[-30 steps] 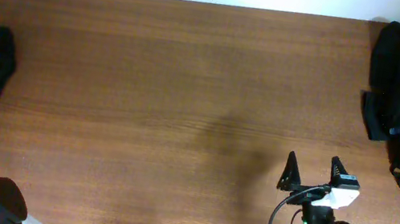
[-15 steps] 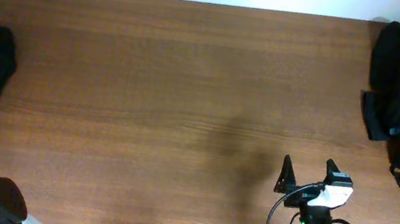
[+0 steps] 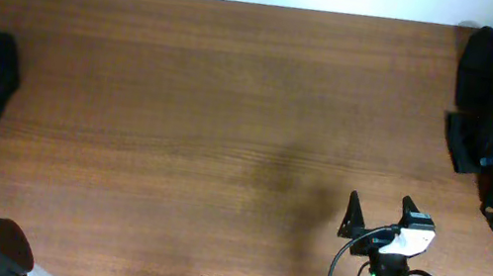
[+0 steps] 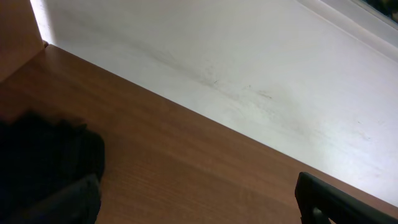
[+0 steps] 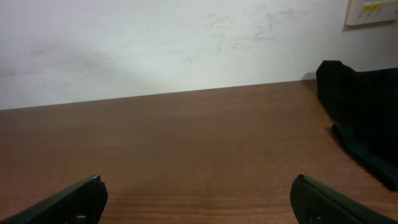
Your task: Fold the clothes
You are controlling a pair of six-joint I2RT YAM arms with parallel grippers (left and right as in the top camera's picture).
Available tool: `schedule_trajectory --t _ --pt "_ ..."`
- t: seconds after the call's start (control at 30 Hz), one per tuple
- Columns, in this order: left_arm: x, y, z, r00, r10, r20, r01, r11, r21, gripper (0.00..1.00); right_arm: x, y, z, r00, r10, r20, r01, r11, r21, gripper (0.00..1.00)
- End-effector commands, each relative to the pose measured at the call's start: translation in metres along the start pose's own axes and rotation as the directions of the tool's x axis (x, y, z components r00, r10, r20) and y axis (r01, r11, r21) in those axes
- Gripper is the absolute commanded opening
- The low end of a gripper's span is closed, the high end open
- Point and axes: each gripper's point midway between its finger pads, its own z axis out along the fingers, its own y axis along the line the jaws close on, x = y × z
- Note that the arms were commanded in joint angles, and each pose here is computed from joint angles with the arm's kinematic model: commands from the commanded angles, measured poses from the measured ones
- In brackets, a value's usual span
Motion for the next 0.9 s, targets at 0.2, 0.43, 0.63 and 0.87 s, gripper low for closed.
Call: schedule_trajectory --t 0.2,0.43,0.63,0.87 --pt "0.004 0.002 0.005 1.0 -0.019 -0.014 0.019 1.0 0.005 0.99 0.002 -0.001 0.0 1.0 -0.002 -0.002 0.002 1.0 0.003 0.99" --pt "0.006 0.001 0.006 1.0 -0.019 -0.02 0.019 1.0 0.006 0.99 0.002 -0.001 0.0 1.0 -0.002 -0.002 0.002 1.0 0.003 0.99" --pt "0.01 0.01 0.007 0.999 -0.034 -0.03 0.033 0.999 -0.008 0.99 0.002 -0.001 0.0 1.0 -0.002 -0.002 0.002 1.0 0.003 0.99" --pt "0.048 0.021 0.006 0.992 -0.076 -0.102 0.073 0.997 -0.033 0.99 0.002 -0.001 0.0 1.0 -0.002 -0.002 0.002 1.0 0.003 0.99"
